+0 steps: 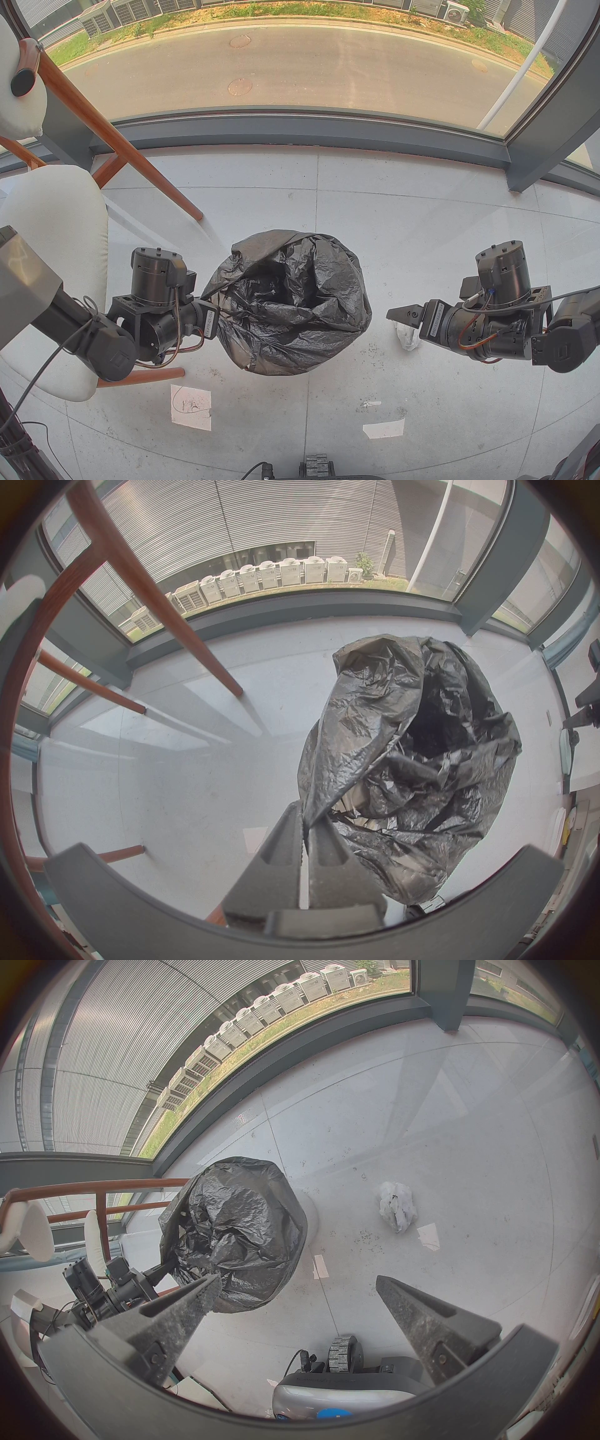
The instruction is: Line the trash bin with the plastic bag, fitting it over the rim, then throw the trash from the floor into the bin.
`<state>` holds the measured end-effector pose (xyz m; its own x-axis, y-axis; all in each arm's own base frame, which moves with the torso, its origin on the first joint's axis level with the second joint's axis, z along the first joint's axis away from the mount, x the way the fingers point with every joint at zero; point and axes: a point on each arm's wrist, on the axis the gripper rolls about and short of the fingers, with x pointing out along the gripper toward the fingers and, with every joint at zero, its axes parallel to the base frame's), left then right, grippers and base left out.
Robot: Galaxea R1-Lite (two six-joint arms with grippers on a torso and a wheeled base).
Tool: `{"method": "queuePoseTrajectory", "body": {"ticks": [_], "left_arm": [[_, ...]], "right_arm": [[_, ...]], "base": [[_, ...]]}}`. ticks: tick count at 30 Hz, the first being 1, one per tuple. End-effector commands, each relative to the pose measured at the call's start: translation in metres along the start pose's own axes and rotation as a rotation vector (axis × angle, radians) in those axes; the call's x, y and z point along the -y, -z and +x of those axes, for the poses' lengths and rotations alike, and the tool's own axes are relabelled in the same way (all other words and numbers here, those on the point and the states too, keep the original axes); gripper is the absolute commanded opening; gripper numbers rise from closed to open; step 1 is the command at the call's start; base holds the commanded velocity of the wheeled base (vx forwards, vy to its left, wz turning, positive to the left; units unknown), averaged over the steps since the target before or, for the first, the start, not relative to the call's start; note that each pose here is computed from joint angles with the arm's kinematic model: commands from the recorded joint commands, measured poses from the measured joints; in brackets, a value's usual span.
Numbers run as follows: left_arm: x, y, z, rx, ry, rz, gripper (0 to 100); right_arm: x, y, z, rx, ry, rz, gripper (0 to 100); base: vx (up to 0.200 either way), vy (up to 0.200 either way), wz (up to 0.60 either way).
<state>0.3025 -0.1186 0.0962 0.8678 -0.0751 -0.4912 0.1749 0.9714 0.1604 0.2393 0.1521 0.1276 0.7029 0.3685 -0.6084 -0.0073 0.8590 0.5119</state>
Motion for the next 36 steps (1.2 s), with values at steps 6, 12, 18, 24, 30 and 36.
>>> {"method": "queuePoseTrajectory", "body": {"ticks": [6, 12, 18, 24, 30, 36], "left_arm": [[0.001, -0.004, 0.01, 0.008, -0.006, -0.057, 100], [-0.004, -0.026, 0.016, 0.082, -0.019, -0.091, 100], [-0.009, -0.068, 0.032, 0.204, -0.044, -0.132, 100], [-0.008, -0.104, 0.052, 0.31, -0.048, -0.158, 100], [-0.017, -0.087, 0.075, 0.251, -0.082, -0.159, 100], [-0.022, -0.054, 0.081, 0.145, -0.108, -0.15, 100]], "right_arm": [[0.0, 0.0, -0.001, -0.001, 0.0, 0.002, 100], [0.0, 0.0, -0.001, -0.001, 0.0, 0.002, 100], [0.0, 0.0, -0.001, -0.001, 0.0, 0.002, 100], [0.001, 0.002, -0.001, -0.004, 0.003, 0.0, 100], [0.002, 0.001, -0.001, -0.003, 0.004, 0.001, 100], [0.002, 0.001, -0.002, -0.003, 0.004, 0.006, 100]], "base": [[0.0, 0.0, 0.0], [0.0, 0.0, 0.0], [0.0, 0.0, 0.0], [0.0, 0.0, 0.0], [0.0, 0.0, 0.0], [0.0, 0.0, 0.0]]}}
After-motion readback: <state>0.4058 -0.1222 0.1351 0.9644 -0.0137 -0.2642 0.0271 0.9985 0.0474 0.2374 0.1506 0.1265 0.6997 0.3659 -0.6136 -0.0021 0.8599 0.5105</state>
